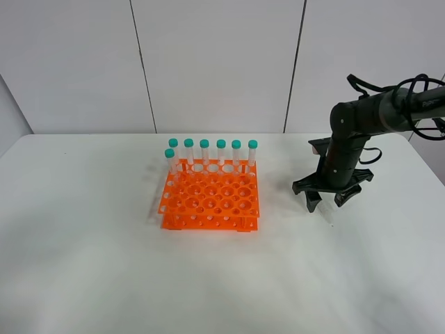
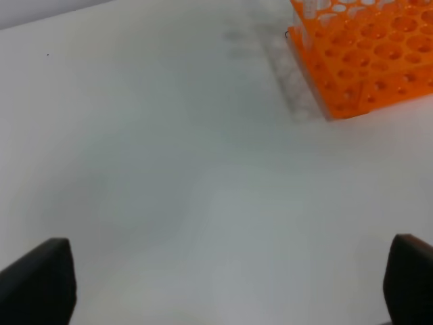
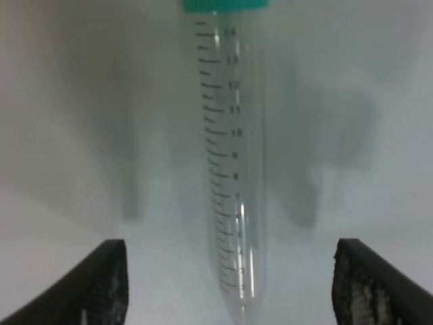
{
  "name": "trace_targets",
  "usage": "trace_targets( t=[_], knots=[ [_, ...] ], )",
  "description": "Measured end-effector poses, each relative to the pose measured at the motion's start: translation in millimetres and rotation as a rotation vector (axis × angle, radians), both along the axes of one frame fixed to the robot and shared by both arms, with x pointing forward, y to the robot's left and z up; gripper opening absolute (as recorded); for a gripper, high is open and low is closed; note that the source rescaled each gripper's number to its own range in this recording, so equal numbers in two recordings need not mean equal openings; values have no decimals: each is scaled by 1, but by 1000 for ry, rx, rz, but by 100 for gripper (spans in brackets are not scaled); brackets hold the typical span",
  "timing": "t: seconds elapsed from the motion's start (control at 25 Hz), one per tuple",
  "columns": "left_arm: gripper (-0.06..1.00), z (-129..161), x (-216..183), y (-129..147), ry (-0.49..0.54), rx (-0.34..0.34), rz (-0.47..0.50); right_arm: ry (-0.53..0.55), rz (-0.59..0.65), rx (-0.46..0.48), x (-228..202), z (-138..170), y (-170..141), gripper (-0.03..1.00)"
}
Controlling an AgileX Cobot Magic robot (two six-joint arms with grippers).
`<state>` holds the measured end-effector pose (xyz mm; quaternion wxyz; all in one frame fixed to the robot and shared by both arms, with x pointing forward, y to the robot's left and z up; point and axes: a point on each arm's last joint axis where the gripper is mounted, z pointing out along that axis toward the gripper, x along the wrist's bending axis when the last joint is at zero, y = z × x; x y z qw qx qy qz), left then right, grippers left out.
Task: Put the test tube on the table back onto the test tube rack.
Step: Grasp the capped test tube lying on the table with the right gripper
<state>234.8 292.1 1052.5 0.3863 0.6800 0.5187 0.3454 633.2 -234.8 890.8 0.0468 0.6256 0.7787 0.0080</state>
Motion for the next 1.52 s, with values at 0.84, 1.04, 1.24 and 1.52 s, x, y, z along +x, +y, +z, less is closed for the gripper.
trace_targets(
  t=[0.84, 1.04, 1.24, 1.52],
  knots=[
    [100, 0, 0, 0, 0, 0, 0, 23, -6, 4, 1, -12, 1, 34],
    [100, 0, 0, 0, 0, 0, 0, 23, 2, 4, 1, -12, 1, 3],
    [100, 0, 0, 0, 0, 0, 0, 22, 8, 4, 2, -12, 1, 3],
    [100, 0, 0, 0, 0, 0, 0, 1, 9, 8, 5, -9, 2, 3]
  ],
)
